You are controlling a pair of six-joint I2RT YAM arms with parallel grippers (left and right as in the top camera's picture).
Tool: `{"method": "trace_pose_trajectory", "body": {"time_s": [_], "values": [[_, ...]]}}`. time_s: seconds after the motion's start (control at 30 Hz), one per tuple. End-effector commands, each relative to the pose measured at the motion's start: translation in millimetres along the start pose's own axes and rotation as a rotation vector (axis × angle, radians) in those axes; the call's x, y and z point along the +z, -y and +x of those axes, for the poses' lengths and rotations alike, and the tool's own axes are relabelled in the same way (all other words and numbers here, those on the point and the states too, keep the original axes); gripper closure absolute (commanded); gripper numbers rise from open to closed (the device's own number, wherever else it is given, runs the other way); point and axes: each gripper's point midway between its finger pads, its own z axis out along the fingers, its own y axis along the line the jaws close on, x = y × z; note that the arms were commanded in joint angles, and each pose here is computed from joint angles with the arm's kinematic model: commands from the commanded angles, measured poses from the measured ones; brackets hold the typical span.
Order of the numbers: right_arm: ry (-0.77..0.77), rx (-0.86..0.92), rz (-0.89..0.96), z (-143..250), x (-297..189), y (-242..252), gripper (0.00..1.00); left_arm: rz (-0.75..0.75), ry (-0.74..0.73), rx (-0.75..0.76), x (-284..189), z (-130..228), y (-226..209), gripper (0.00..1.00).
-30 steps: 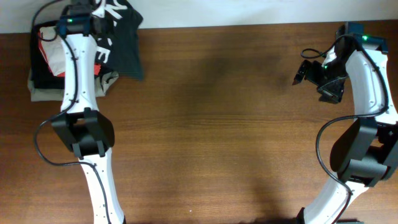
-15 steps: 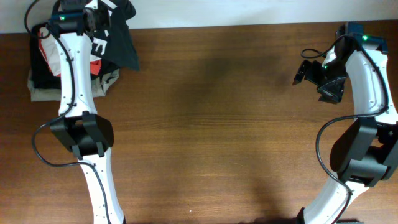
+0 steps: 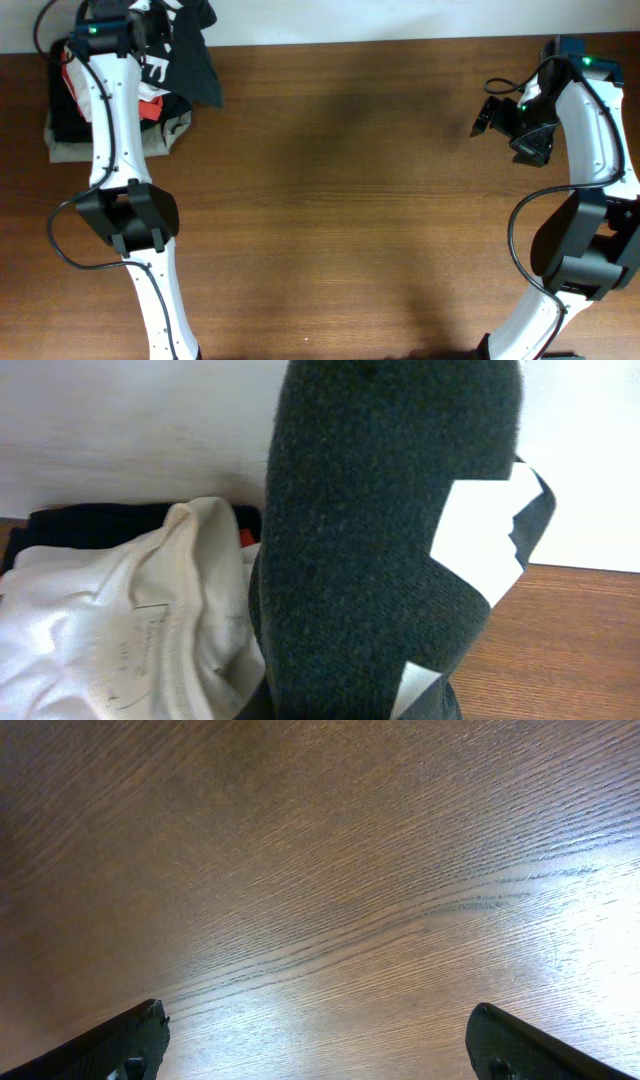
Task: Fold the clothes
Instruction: 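Lower the shirt onto the stack and open the left gripper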
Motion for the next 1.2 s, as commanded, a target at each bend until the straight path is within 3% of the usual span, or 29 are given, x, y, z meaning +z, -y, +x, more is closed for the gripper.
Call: {"method": "trace_pose_trajectory", "body": {"time_s": [0.0,0.63,1.17], "values": [[0.015,-0.003,0.009,-5,-3,2,0.01,-0.016,0.124,-0.035,-44,-42,-20,0.95],[0.015,-0.003,0.009,-5,-3,2,0.01,-0.157,0.142,-0.138,-48,-36,-130,0.92],[0.015,-0.003,0.009,-5,-3,2,0.01,-0.234,0.089,-0.201,12,12,-203,0.92]]}}
